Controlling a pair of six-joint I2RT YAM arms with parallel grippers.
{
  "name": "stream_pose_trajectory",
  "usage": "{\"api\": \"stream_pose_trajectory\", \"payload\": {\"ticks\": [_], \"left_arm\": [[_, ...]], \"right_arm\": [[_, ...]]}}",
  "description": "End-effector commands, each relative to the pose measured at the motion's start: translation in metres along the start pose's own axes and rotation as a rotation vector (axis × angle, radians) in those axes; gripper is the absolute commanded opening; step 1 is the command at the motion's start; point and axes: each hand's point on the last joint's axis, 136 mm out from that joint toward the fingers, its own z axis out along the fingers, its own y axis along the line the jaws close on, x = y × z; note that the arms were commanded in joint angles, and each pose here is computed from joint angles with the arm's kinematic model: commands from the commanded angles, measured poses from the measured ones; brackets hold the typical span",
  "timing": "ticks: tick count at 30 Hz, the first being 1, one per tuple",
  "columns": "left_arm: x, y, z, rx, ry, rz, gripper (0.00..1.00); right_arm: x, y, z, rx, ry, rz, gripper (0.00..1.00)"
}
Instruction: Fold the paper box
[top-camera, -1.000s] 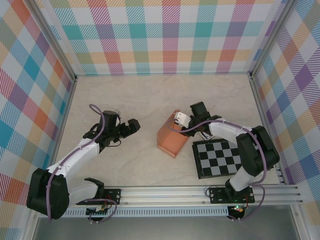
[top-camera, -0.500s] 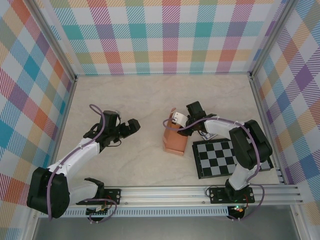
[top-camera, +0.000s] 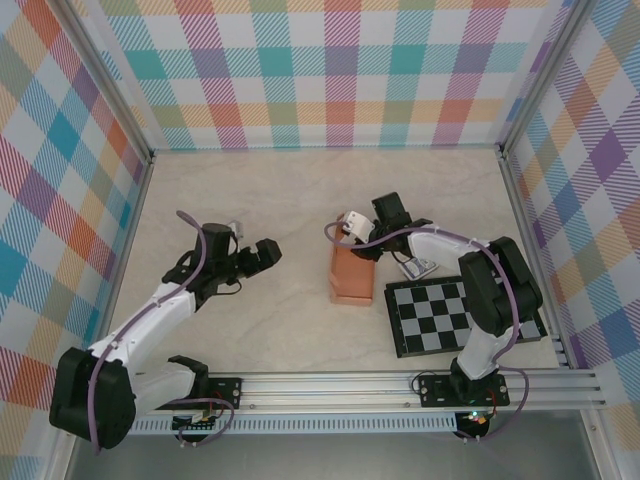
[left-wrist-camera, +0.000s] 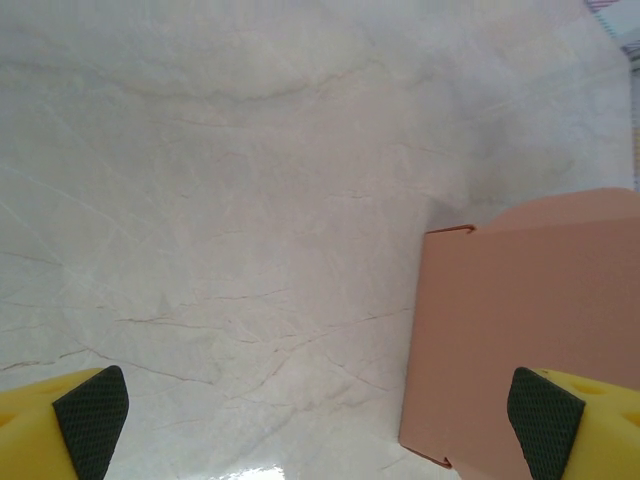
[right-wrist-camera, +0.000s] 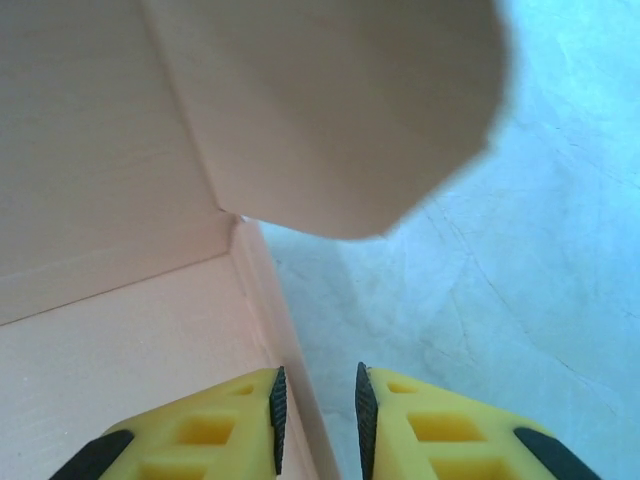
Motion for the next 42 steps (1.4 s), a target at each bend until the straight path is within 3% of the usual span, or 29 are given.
{"api": "stream_pose_trajectory", "payload": {"ticks": [1, 6, 11, 15, 19, 22, 25, 34, 42], "left_arm": [[-0.002, -0.005, -0.007, 0.042, -0.026, 0.027, 1.0], [0.021, -0.021, -0.009, 0.093, 0.004, 0.034, 0.98], [0.026, -0.072, -0.027, 0.193, -0.016, 0.144, 0.99], [0.009, -0.113, -0.039, 0.227, 0.006, 0.199, 1.0], [0.017, -0.135, -0.027, 0.151, 0.128, 0.334, 0.98], [0.026, -0.127, -0.006, 0.045, 0.204, 0.354, 0.93], [0.03, -0.118, 0.009, -0.034, 0.236, 0.34, 0.86], [0.041, -0.158, 0.023, -0.108, 0.241, 0.559, 0.88], [0.031, -0.164, 0.026, -0.204, 0.208, 0.61, 0.87]], "right_arm": [[0.007, 0.006, 0.004, -0.034, 0.019, 0.077, 0.29], [0.005, 0.008, -0.012, -0.083, 0.017, 0.184, 0.42], [-0.008, -0.005, -0.05, -0.221, -0.101, 0.444, 0.43], [-0.002, -0.039, -0.074, -0.164, -0.178, 0.637, 0.45], [0.014, -0.076, -0.092, -0.107, -0.207, 0.938, 0.48], [0.023, -0.088, -0.099, -0.086, -0.192, 1.059, 0.48], [0.027, -0.09, -0.102, -0.069, -0.16, 1.095, 0.49], [0.047, -0.085, -0.096, -0.029, -0.082, 1.133, 0.49], [0.056, -0.082, -0.093, -0.029, -0.069, 1.154, 0.49]]}}
